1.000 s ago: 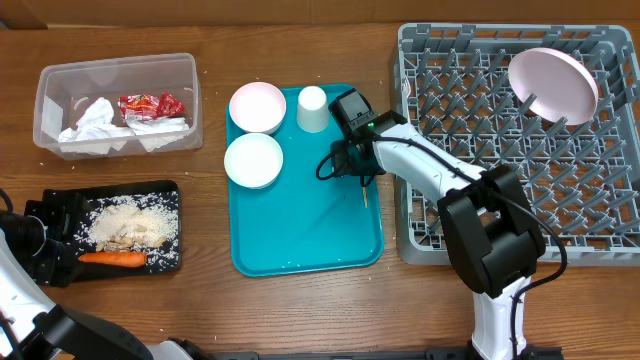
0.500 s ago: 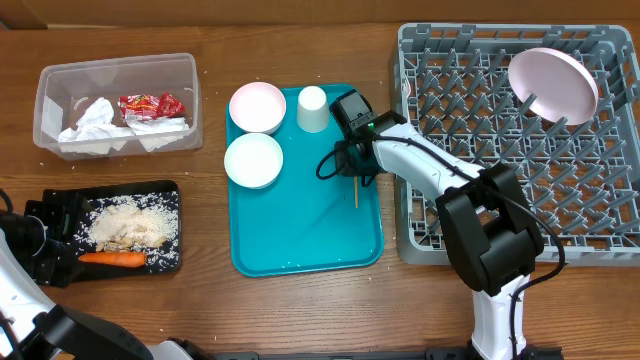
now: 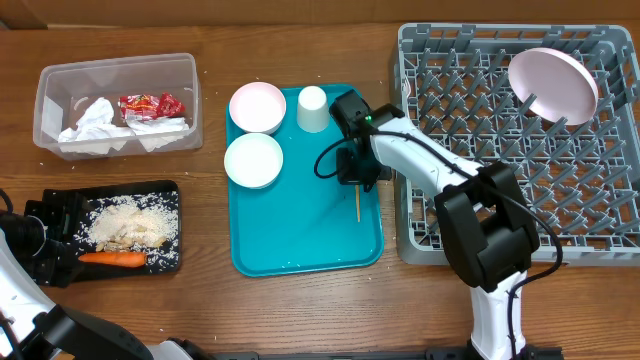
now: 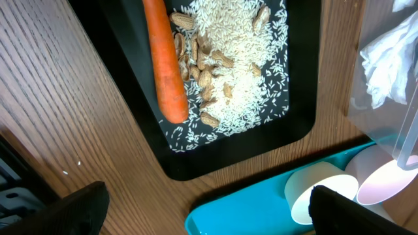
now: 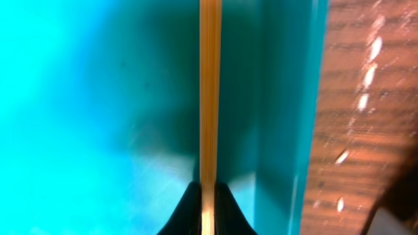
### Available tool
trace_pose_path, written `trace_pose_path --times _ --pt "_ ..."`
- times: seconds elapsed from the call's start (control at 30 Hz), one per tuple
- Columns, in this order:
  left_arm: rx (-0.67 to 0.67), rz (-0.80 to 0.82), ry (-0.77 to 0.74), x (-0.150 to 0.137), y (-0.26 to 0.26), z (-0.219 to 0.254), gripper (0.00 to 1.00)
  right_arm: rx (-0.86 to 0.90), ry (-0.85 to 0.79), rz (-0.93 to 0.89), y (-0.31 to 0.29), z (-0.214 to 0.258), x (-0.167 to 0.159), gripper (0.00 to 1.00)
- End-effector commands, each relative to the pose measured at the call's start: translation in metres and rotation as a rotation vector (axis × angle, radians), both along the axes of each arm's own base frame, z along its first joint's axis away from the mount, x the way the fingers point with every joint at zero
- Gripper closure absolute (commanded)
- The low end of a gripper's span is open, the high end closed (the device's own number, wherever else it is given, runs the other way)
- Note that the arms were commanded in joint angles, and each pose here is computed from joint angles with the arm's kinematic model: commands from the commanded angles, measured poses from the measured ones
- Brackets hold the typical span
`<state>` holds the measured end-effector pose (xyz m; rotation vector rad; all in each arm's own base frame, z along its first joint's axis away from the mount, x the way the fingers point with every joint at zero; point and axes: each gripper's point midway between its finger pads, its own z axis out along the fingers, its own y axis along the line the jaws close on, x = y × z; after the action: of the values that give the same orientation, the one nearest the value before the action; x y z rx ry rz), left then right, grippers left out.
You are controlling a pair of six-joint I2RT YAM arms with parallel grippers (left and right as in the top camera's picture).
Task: Sort waste into correct bins and load items into the dishwasher rack
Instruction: 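Carry the chopsticks to the rack and insert them upright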
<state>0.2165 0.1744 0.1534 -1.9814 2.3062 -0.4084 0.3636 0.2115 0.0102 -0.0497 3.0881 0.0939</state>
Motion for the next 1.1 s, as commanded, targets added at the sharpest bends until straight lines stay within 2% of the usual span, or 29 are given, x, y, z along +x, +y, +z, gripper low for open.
trace_pose_path --times 0.0,0.23,0.47,0.73,1.07 --pt "-0.01 0.016 0.003 0.0 0.0 -0.002 0.0 0.09 -0.011 0.007 0.014 0.03 0.016 0.96" --pt "-0.01 0.016 0.003 0.0 0.0 -0.002 0.0 0.18 -0.085 0.117 0.005 0.129 0.038 0.96" --pt "-0.01 0.016 0.003 0.0 0.0 -0.002 0.0 0.172 -0.198 0.068 -0.06 0.2 0.067 0.96" --pt "-0.01 0.015 0.003 0.0 0.0 -0.002 0.0 0.148 -0.23 -0.059 -0.143 0.198 0.092 0.96" --pt "-0.01 0.016 0.003 0.0 0.0 -0.002 0.0 0.147 -0.197 -0.051 -0.15 0.152 0.099 0.9"
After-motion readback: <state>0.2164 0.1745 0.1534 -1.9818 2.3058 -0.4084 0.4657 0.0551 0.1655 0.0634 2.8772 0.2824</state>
